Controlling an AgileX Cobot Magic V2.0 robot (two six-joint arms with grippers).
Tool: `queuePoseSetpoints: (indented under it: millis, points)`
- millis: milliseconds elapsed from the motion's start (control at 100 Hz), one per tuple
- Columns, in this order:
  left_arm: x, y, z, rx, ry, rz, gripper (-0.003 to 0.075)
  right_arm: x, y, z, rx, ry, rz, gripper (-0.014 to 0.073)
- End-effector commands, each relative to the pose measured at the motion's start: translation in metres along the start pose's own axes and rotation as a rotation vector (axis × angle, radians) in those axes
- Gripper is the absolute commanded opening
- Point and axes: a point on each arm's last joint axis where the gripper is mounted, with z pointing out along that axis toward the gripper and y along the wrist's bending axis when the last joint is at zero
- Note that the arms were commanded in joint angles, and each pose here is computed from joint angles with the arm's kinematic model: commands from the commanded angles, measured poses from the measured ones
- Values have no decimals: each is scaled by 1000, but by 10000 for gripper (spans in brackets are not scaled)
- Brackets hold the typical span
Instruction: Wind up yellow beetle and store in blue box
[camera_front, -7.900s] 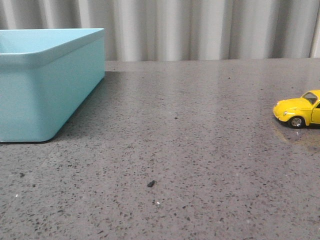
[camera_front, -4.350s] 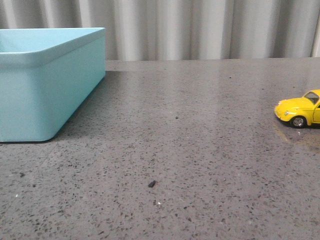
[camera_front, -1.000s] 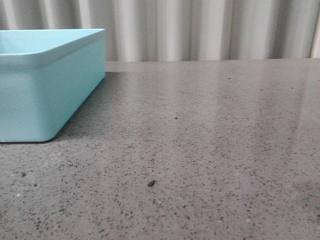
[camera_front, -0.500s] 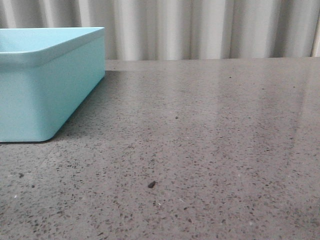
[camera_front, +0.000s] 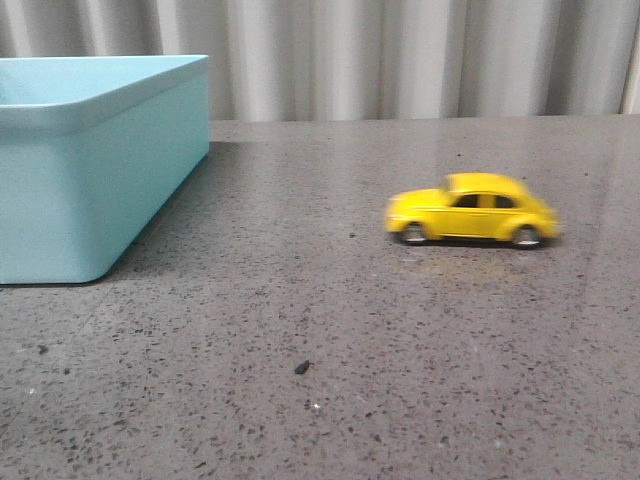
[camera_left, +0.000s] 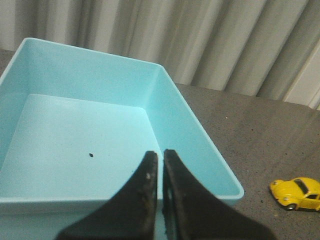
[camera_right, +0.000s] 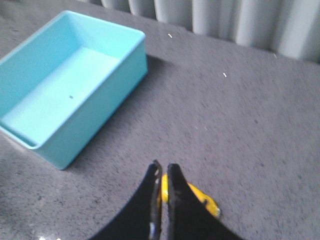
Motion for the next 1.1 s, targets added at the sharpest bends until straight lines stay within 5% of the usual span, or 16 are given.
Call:
queuePoseSetpoints:
  millis: [0,300,610,840,1090]
  points:
    - [-16,-5,0,25,-102,-12,-21,-14,8,-19,1,-154,-32,-50]
    - [-27,-9,-2,30,-128,54,-21,-15,12,-32,7,-212,-44,-50]
    - [-91,-42,19,108,-92,315,-21,-15,18,-36,-25,-225,-59,-50]
    - [-125,-76,71,233,187,582,-20,-10,22,-34,-59,-198,-69,-50]
    - [-116,-99,147,378,609,715,-16,4,20,-23,-64,-139,-54,-50]
